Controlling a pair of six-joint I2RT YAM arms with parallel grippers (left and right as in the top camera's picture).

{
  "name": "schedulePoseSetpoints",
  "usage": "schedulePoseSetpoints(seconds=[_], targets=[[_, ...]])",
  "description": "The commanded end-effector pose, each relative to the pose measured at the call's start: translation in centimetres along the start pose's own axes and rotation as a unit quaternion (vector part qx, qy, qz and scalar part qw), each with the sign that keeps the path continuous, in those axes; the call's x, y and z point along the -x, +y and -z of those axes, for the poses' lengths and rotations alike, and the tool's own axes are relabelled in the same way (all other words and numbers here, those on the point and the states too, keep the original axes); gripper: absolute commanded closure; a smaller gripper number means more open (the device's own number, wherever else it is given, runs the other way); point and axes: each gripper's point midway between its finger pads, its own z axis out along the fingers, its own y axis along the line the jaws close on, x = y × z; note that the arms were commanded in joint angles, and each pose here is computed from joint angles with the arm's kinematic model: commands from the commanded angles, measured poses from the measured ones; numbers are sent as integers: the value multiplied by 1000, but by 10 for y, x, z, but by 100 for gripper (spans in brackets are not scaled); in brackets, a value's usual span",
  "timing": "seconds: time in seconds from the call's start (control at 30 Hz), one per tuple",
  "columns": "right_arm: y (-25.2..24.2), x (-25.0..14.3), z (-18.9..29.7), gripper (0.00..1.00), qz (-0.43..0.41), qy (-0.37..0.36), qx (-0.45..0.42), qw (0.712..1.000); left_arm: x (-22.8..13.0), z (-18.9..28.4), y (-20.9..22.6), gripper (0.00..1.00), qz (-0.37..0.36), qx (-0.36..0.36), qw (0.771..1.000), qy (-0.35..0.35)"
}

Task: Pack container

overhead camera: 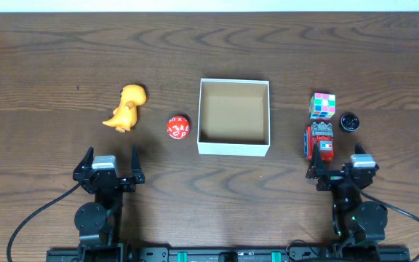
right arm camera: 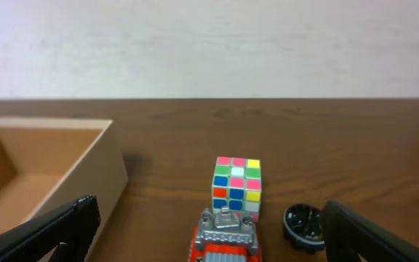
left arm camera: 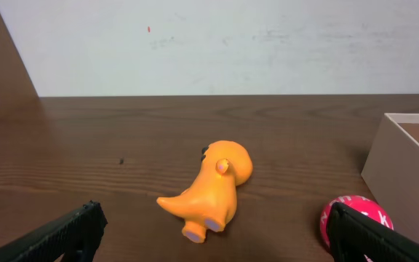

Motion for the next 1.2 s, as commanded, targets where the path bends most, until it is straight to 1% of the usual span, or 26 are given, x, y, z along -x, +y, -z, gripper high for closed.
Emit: schedulePoseSetpoints(seconds=[0.0, 0.07, 0.13, 0.2, 0.3, 0.37, 0.53, 0.63, 0.73, 0.83, 1.0, 1.17], targets=[[-8, 16, 3, 1, -79, -23, -23, 996, -15, 0, -3, 2, 1, -7, 1000, 23], [-10, 32, 6, 1, -81, -40, -28, 996, -15, 0, -3, 2, 1, -7, 1000, 23], [-10, 57, 11, 1, -82, -61, -33, 994, -15, 0, -3, 2, 1, -7, 1000, 23], [-12, 77, 15, 1, -82, -64, -44, 994, -15, 0, -3, 2, 1, -7, 1000, 23], [-12, 99, 10, 1, -67, -32, -54, 996, -15, 0, -3, 2, 1, -7, 1000, 23], [-10, 113, -2, 1, -58, -8, -58, 997, -15, 0, -3, 2, 1, -7, 1000, 23], [-6, 153, -57, 1, 7, 56, -63, 996, -15, 0, -3, 2, 1, -7, 1000, 23], [-5, 165, -94, 1, 49, 122, -65, 989, -15, 0, -3, 2, 1, -7, 1000, 23], [-8, 163, -118, 1, 63, 194, -72, 976, -15, 0, -3, 2, 1, -7, 1000, 23], [-16, 146, -129, 1, 72, 279, -90, 953, -15, 0, -3, 2, 1, -7, 1000, 23], [-27, 105, -126, 1, 75, 387, -102, 913, -15, 0, -3, 2, 1, -7, 1000, 23], [-16, 61, -112, 1, 58, 476, -63, 875, -15, 0, -3, 2, 1, -7, 1000, 23]])
